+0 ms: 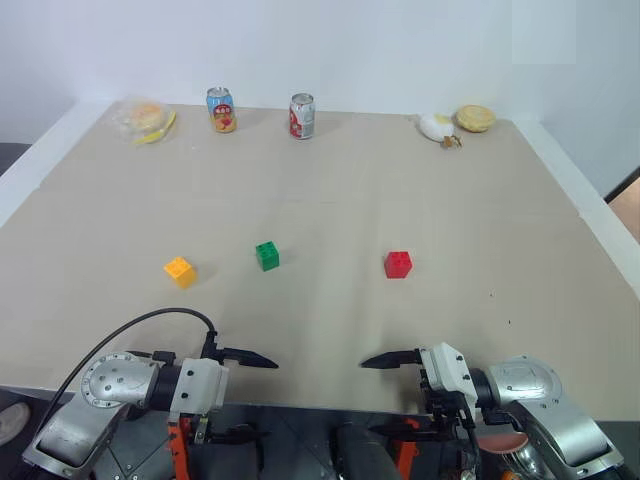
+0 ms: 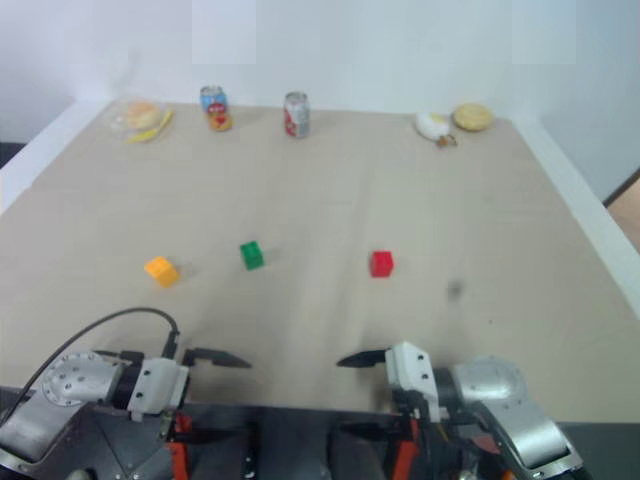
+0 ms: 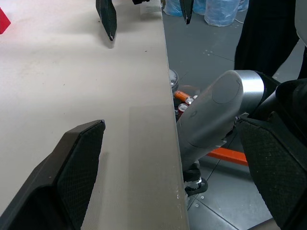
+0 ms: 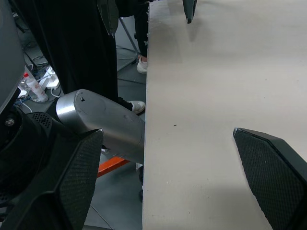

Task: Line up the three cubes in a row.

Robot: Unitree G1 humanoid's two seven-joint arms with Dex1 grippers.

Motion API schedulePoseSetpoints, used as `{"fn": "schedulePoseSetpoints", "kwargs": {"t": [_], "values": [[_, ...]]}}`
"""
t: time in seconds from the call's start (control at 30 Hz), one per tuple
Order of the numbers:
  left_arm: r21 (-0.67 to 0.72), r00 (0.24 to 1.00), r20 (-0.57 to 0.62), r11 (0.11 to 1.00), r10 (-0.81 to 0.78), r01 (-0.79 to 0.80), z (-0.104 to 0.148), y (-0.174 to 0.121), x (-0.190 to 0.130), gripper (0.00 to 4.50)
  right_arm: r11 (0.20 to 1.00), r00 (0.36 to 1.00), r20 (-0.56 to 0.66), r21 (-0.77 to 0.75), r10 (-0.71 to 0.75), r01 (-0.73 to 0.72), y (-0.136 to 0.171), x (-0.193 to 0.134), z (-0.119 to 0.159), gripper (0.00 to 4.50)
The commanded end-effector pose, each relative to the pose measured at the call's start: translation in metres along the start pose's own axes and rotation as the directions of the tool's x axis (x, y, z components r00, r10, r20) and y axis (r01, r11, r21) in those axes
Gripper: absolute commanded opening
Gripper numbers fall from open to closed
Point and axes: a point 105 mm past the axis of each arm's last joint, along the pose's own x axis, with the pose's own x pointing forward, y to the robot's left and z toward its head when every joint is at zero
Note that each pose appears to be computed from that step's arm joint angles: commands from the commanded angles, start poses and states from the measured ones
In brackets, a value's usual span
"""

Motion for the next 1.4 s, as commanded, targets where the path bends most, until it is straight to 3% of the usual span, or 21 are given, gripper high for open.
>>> {"fn": "schedulePoseSetpoints", "kwargs": {"t": [0.03, 0.43, 0.7, 0.83, 0.97, 1.07, 1.17, 1.23, 1.3, 1.4], "values": [[0.036, 0.999, 0.020, 0.999, -0.026, 0.026, 0.003, -0.004, 0.000, 4.47, 0.999, 1.000, 0.010, -0.038, 0.014, -0.014, 0.002, 0.000, 0.003, 4.50], [0.032, 0.996, 0.051, 0.997, -0.068, 0.066, 0.001, -0.009, -0.003, 4.47, 0.999, 0.999, 0.044, -0.033, 0.003, -0.001, 0.000, 0.002, 0.009, 4.50], [0.018, 0.994, 0.106, 0.999, -0.040, 0.038, 0.020, 0.006, -0.009, 4.47, 0.998, 0.994, 0.086, -0.013, -0.060, 0.061, 0.000, 0.003, 0.017, 4.50], [-0.098, 0.978, 0.190, 0.993, 0.083, -0.066, 0.045, 0.037, -0.021, 4.47, 0.972, 0.951, 0.201, 0.049, -0.234, 0.229, -0.024, -0.013, 0.046, 4.50], [-0.181, 0.917, 0.286, 0.956, 0.277, -0.233, 0.075, 0.087, -0.023, 4.47, 0.849, 0.802, 0.281, 0.122, -0.527, 0.514, -0.072, -0.030, 0.072, 4.50], [-0.162, 0.874, 0.314, 0.928, 0.372, -0.336, 0.083, 0.110, -0.012, 4.47, 0.593, 0.535, 0.276, 0.211, -0.799, 0.777, -0.118, -0.050, 0.082, 4.50], [-0.177, 0.843, 0.330, 0.905, 0.425, -0.387, 0.084, 0.119, 0.001, 4.47, 0.334, 0.286, 0.209, 0.258, -0.935, 0.906, -0.138, -0.067, 0.081, 4.50], [-0.195, 0.826, 0.339, 0.892, 0.451, -0.407, 0.083, 0.123, 0.010, 4.47, 0.202, 0.168, 0.139, 0.287, -0.976, 0.936, -0.143, -0.070, 0.076, 4.50], [-0.199, 0.815, 0.337, 0.881, 0.472, -0.429, 0.080, 0.126, 0.016, 4.47, 0.121, 0.099, 0.084, 0.323, -0.992, 0.939, -0.146, -0.069, 0.070, 4.50], [-0.220, 0.793, 0.334, 0.860, 0.510, -0.460, 0.077, 0.134, 0.020, 4.47, 0.066, 0.064, 0.019, 0.359, -0.998, 0.931, -0.149, -0.060, 0.065, 4.50]]}}
